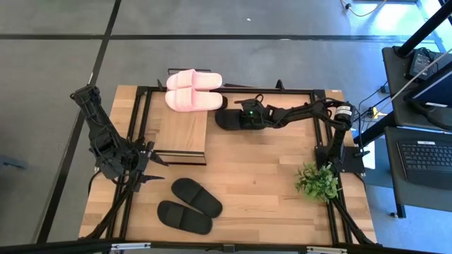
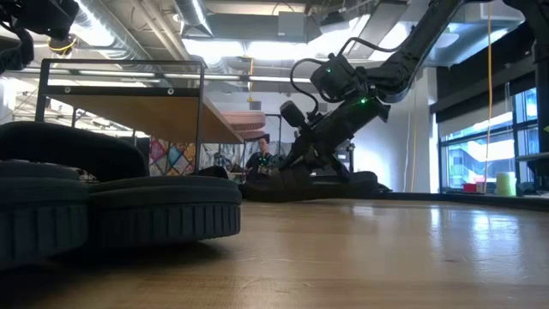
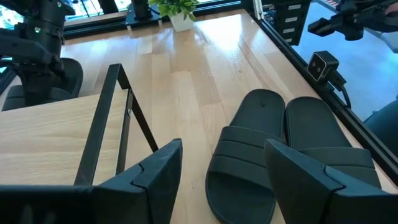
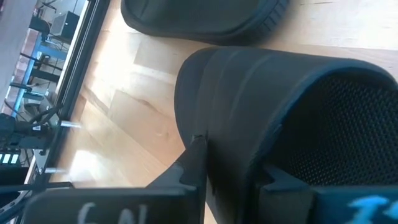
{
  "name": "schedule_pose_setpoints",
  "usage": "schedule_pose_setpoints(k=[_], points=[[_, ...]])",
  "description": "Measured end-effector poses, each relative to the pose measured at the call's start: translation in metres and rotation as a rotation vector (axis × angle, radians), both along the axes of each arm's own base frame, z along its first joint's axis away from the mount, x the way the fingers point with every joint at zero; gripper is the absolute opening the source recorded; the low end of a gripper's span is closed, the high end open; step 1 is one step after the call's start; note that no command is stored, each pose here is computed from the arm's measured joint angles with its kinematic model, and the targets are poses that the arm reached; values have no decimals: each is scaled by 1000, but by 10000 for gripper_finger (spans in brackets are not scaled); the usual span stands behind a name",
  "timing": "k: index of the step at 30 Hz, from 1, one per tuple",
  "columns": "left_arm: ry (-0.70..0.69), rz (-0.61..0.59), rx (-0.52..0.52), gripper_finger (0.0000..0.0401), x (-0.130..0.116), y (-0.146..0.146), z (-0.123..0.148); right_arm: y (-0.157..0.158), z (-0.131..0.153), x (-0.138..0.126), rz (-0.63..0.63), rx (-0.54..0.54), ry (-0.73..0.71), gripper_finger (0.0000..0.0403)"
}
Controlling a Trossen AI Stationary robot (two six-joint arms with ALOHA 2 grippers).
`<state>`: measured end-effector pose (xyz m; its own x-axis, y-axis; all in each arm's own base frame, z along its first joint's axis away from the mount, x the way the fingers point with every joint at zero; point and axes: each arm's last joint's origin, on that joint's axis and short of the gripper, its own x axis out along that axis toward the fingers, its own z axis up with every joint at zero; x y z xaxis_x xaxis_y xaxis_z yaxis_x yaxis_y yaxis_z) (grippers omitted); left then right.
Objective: Pick and place slides into the shelf
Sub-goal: Put the bottom right black slide under the shelf
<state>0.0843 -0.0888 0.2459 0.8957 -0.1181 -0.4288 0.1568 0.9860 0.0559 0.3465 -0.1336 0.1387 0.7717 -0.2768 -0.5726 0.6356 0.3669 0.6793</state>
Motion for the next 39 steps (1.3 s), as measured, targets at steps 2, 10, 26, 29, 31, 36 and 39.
schedule_pose_setpoints(k=[2, 10, 26, 29, 31, 36, 39], points=[[0, 0, -1, 217, 0, 0, 0, 0, 0, 0, 1, -1, -1, 56], [1, 2, -5, 217, 0, 0, 0, 0, 2, 1, 41, -44, -6, 99], [1, 3, -6, 217, 0, 0, 0, -1, 6, 2, 32, -25, -49, 214], [1, 3, -7, 217, 0, 0, 0, -2, 10, 1, 31, -31, -51, 214], [1, 3, -7, 217, 0, 0, 0, -2, 14, 0, 43, -53, -56, 214], [1, 4, -8, 217, 0, 0, 0, -1, 25, -3, 43, -79, -61, 214], [1, 4, -8, 217, 0, 0, 0, -1, 27, -3, 43, -79, -63, 214]])
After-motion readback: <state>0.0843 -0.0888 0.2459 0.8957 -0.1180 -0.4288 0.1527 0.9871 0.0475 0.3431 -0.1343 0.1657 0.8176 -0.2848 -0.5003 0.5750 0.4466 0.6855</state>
